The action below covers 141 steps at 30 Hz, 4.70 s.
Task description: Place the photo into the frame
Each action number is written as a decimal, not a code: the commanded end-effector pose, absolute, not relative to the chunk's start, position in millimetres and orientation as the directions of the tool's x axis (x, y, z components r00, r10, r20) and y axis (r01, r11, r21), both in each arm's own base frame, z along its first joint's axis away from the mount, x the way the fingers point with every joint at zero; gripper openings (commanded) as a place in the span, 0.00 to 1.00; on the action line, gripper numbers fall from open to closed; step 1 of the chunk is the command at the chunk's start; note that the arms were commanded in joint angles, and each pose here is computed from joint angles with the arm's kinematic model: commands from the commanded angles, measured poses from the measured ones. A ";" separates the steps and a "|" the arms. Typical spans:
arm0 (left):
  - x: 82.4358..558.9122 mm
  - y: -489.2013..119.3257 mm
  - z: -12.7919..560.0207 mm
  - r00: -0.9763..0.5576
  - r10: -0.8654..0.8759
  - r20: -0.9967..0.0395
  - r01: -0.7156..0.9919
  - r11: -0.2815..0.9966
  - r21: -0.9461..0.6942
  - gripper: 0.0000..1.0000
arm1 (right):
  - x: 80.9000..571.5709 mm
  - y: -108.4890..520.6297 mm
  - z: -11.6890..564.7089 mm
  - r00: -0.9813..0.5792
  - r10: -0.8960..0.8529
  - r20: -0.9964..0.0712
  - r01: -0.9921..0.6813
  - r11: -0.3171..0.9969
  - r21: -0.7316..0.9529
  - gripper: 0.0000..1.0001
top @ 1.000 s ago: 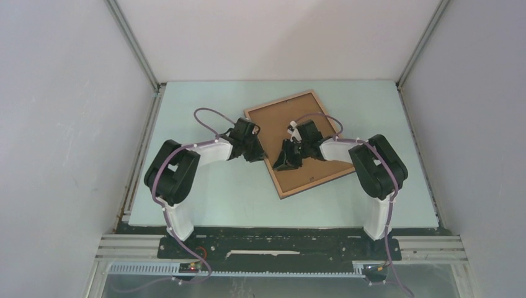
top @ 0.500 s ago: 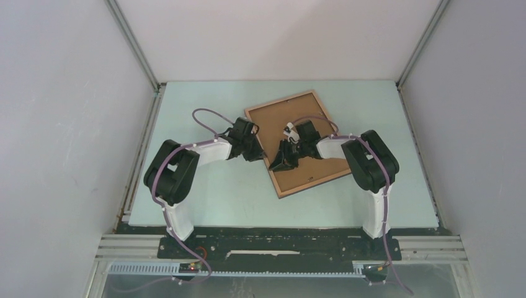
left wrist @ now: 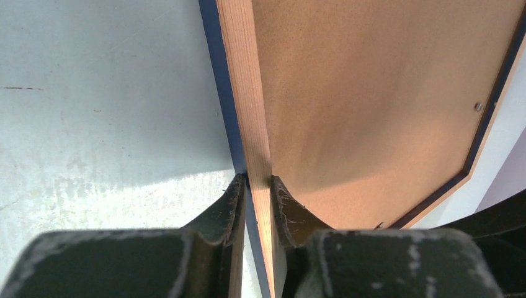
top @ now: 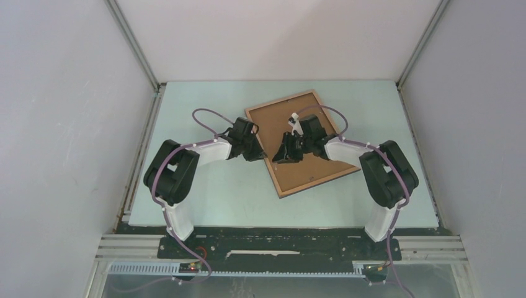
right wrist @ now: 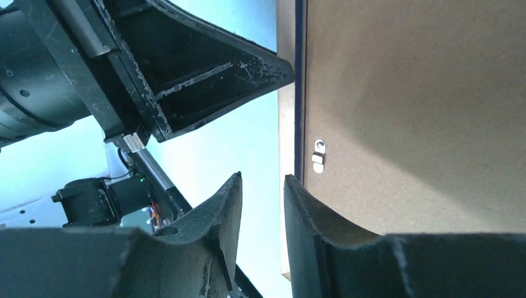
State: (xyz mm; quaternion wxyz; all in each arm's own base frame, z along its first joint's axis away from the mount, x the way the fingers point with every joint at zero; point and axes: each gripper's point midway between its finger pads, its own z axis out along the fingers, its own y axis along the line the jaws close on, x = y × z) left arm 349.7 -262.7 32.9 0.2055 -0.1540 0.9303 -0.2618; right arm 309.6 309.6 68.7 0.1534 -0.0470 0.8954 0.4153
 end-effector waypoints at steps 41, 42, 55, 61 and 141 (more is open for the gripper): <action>343.7 -291.0 61.2 -0.866 -0.434 -0.246 -0.144 0.689 -0.710 0.00 | 302.4 339.5 41.5 -0.995 -0.022 -0.097 -0.093 0.550 0.830 0.38; 343.7 -290.6 62.7 -0.864 -0.438 -0.249 -0.143 0.687 -0.712 0.00 | 301.4 342.4 41.5 -0.995 -0.021 -0.098 -0.093 0.553 0.828 0.38; 344.6 -272.1 53.0 -0.867 -0.404 -0.292 -0.137 0.756 -0.640 0.00 | 312.2 324.4 69.8 -0.968 0.047 -0.247 -0.186 0.530 0.828 0.39; 349.8 -250.5 45.5 -0.893 -0.213 -0.397 -0.008 0.888 -0.459 0.13 | 319.3 291.7 114.5 -0.858 0.097 -0.504 -0.352 0.603 0.716 0.43; 318.9 -237.6 41.0 -0.697 0.352 -0.625 0.454 0.891 -0.005 0.00 | 336.4 197.7 142.2 -0.631 0.321 -0.706 -0.282 0.753 0.594 0.59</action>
